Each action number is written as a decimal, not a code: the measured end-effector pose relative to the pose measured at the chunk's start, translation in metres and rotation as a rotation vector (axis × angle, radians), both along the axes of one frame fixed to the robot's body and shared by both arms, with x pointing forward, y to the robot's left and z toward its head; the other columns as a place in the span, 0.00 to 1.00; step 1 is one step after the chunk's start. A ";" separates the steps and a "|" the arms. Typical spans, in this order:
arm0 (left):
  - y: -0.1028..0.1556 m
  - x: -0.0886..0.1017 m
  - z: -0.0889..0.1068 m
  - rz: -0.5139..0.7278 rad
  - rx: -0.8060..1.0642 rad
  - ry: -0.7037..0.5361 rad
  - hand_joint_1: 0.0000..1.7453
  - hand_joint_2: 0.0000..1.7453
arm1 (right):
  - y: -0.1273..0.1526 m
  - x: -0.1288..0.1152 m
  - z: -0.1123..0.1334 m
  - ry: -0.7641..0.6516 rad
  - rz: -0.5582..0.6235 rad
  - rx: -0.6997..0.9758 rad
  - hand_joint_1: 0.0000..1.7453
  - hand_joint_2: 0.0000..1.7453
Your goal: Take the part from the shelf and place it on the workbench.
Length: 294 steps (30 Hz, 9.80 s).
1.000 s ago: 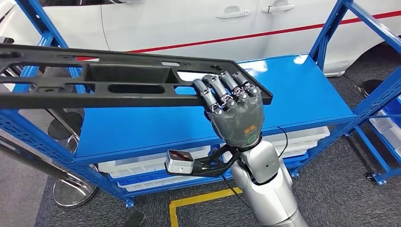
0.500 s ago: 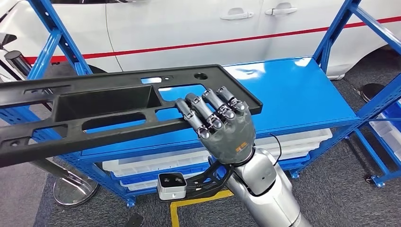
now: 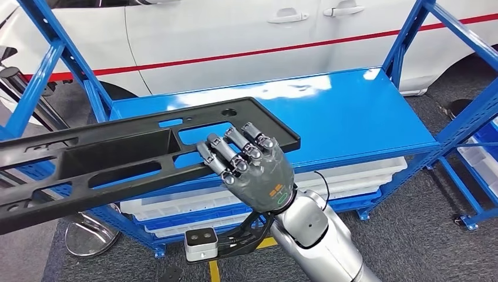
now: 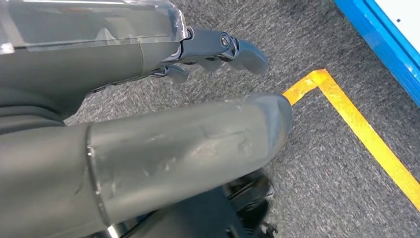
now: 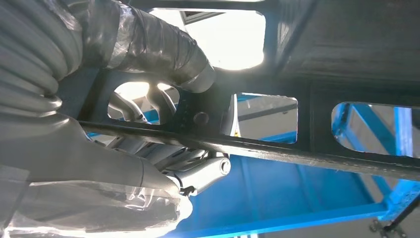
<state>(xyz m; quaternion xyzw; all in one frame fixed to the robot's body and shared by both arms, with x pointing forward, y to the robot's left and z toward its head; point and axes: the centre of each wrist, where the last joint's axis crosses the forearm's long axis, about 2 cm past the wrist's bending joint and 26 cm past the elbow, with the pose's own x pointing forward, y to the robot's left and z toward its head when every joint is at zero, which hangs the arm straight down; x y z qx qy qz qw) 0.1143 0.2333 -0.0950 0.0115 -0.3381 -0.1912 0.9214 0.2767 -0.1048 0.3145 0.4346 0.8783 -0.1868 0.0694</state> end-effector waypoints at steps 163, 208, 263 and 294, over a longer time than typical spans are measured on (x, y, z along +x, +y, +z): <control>-0.032 0.008 0.006 -0.036 -0.077 -0.004 0.00 0.00 | 0.025 0.031 -0.043 0.178 0.098 -0.190 1.00 1.00; -0.038 -0.001 0.005 -0.054 -0.104 -0.038 0.00 0.00 | 0.025 0.032 -0.048 0.209 0.131 -0.206 1.00 1.00; -0.018 0.011 0.005 -0.115 -0.051 -0.046 0.00 0.00 | -0.002 0.023 -0.040 0.146 0.091 -0.149 1.00 1.00; 0.002 0.016 0.004 -0.121 -0.013 -0.047 0.00 0.00 | -0.004 0.024 -0.036 0.145 0.071 -0.116 1.00 1.00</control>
